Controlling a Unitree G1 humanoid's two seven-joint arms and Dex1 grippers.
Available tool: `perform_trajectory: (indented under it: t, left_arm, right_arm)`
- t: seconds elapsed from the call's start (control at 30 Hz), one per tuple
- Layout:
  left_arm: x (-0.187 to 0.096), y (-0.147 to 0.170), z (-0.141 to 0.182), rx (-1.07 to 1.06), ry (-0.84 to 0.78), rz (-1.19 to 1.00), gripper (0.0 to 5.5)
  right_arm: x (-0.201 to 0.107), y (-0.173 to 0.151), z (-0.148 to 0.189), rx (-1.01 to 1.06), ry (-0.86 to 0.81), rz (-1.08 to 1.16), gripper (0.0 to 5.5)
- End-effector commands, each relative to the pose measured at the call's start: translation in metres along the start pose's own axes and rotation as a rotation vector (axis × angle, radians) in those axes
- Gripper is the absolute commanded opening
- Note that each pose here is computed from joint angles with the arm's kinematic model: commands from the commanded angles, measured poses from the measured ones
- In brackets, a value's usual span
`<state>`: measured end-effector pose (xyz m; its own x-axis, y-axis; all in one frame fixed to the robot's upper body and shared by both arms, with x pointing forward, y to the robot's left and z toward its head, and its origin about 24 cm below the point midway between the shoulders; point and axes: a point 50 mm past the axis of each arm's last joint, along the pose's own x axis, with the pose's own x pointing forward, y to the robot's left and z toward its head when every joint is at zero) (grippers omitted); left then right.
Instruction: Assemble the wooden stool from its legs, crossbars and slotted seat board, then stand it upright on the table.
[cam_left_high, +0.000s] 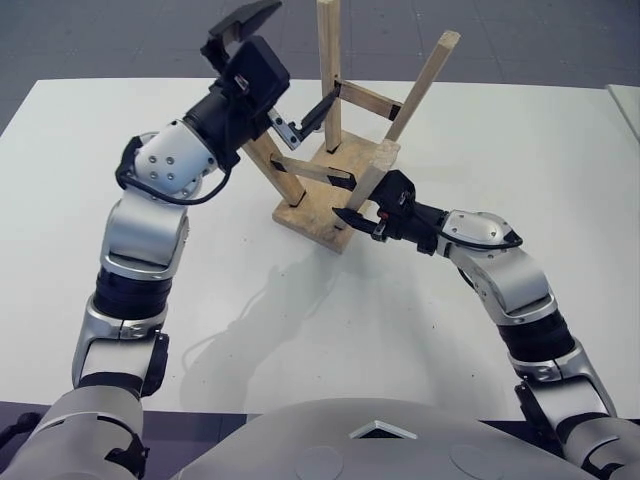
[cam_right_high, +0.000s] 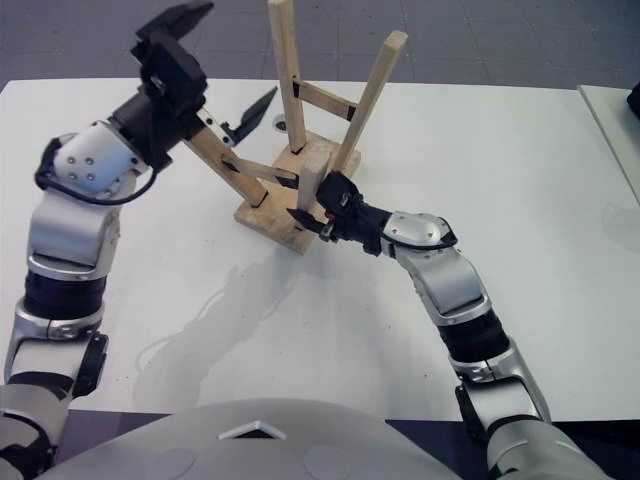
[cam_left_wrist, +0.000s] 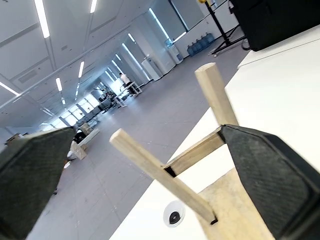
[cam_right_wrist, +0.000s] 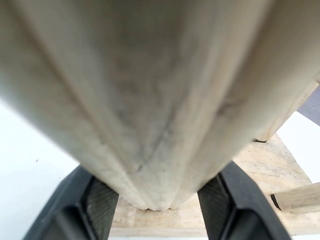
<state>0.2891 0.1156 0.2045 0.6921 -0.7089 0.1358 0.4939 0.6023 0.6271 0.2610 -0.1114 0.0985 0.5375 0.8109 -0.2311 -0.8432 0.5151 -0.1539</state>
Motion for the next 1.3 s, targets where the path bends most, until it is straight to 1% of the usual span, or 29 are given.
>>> perform_trajectory:
  t: [0.03, 0.13, 0.23, 0.37, 0.57, 0.7, 0.83, 0.93, 1.1, 1.17, 1.23, 1.3]
  left_arm:
    - [-0.003, -0.020, -0.001, 0.030, 0.024, -0.098, 5.40]
    - [-0.008, -0.032, -0.008, 0.065, 0.078, -0.118, 5.40]
    - [-0.014, -0.046, -0.024, 0.139, 0.179, -0.148, 5.40]
    - [-0.018, -0.048, -0.041, 0.191, 0.280, -0.108, 5.40]
    - [-0.027, -0.073, -0.060, 0.210, 0.386, -0.242, 5.40]
    - [-0.032, -0.086, -0.069, 0.252, 0.440, -0.331, 5.40]
    - [-0.033, -0.090, -0.075, 0.258, 0.477, -0.358, 5.40]
    - [-0.033, -0.089, -0.076, 0.256, 0.487, -0.355, 5.40]
    - [-0.031, -0.082, -0.077, 0.268, 0.484, -0.330, 5.40]
    - [-0.023, -0.072, -0.071, 0.253, 0.434, -0.229, 5.40]
    - [-0.010, -0.053, -0.054, 0.168, 0.295, -0.036, 5.40]
    - [0.000, -0.029, -0.025, 0.052, 0.068, 0.154, 5.40]
  right_arm:
    - [-0.006, 0.003, -0.035, 0.086, 0.137, -0.010, 2.04]
    - [-0.005, 0.003, -0.034, 0.088, 0.135, -0.009, 2.04]
    - [-0.004, 0.003, -0.031, 0.098, 0.128, -0.004, 2.04]
    - [-0.004, 0.003, -0.029, 0.097, 0.126, 0.003, 2.04]
    - [-0.003, 0.003, -0.030, 0.097, 0.161, 0.022, 2.04]
    - [-0.004, 0.000, -0.040, 0.029, 0.326, 0.030, 2.04]
    - [-0.005, -0.002, -0.051, -0.036, 0.467, 0.027, 2.04]
    - [-0.006, -0.003, -0.059, -0.016, 0.533, 0.036, 2.04]
    - [-0.008, -0.005, -0.063, -0.015, 0.559, 0.029, 2.04]
    - [-0.006, -0.006, -0.059, 0.002, 0.530, 0.011, 2.04]
    - [-0.003, -0.010, -0.048, 0.042, 0.448, -0.019, 2.04]
    - [0.000, -0.015, -0.034, 0.076, 0.347, -0.038, 2.04]
